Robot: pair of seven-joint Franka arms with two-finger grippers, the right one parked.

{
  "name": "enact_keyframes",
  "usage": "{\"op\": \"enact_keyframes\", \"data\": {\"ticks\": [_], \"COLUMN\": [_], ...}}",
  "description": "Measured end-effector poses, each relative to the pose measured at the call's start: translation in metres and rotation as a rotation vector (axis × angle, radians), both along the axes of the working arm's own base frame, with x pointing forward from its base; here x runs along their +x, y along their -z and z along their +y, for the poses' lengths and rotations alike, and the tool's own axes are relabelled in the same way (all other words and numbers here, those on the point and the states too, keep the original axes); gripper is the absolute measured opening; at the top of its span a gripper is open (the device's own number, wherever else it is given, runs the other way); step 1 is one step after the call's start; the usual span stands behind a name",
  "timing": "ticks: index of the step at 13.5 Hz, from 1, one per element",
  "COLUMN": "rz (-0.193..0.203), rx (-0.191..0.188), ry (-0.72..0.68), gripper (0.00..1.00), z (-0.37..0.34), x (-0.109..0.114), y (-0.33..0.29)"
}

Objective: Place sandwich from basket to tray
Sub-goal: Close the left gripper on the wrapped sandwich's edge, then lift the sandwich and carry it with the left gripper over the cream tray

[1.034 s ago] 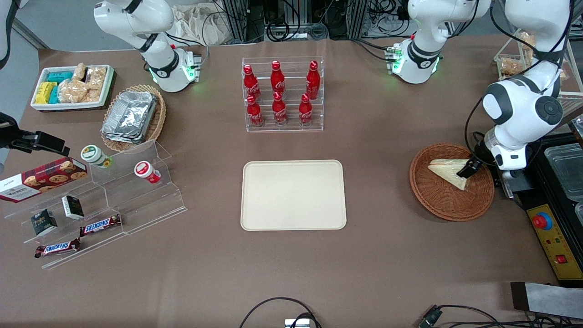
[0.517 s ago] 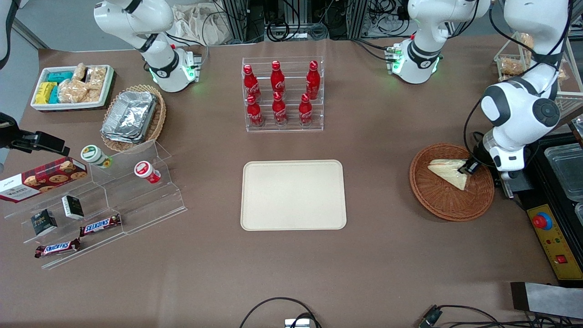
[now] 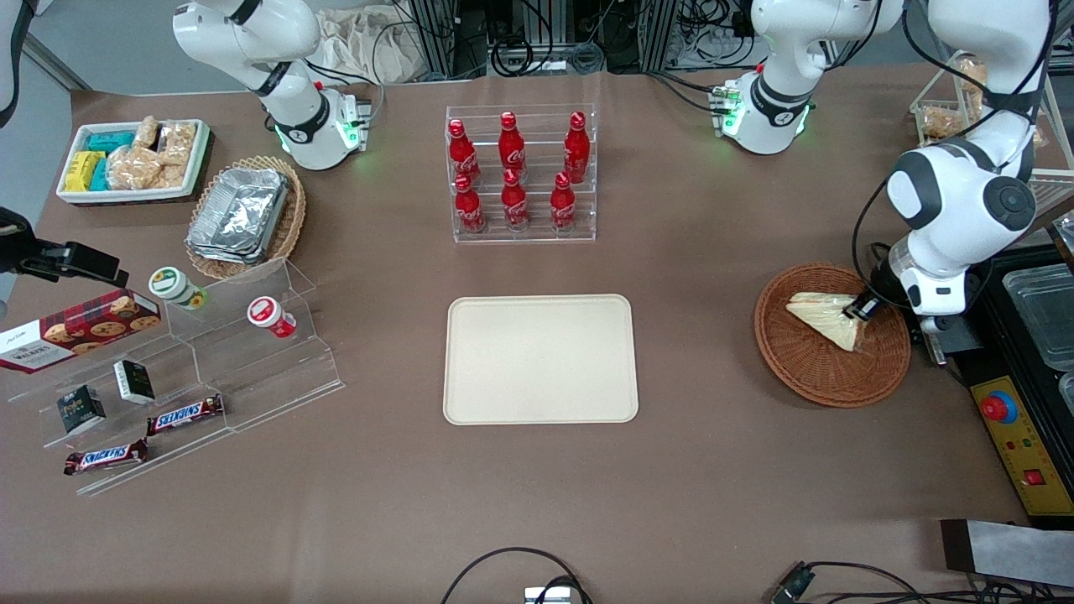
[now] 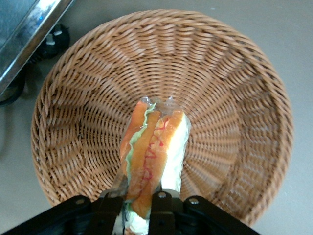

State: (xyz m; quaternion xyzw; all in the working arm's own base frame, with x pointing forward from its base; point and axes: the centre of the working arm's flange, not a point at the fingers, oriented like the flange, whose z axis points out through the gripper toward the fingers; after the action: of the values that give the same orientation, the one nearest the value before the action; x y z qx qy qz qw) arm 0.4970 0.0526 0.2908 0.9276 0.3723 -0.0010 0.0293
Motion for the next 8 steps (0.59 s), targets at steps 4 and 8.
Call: {"op": "enact_keyframes", "data": {"ticks": [4, 8], "rz": [0.029, -0.010], "rx": [0.051, 0.130], "ry": [0.208, 0.525], "gripper": [0.15, 0.15], "z": [-0.019, -0.052], "x": [0.015, 0.029], "y": [-0.049, -0.094]}}
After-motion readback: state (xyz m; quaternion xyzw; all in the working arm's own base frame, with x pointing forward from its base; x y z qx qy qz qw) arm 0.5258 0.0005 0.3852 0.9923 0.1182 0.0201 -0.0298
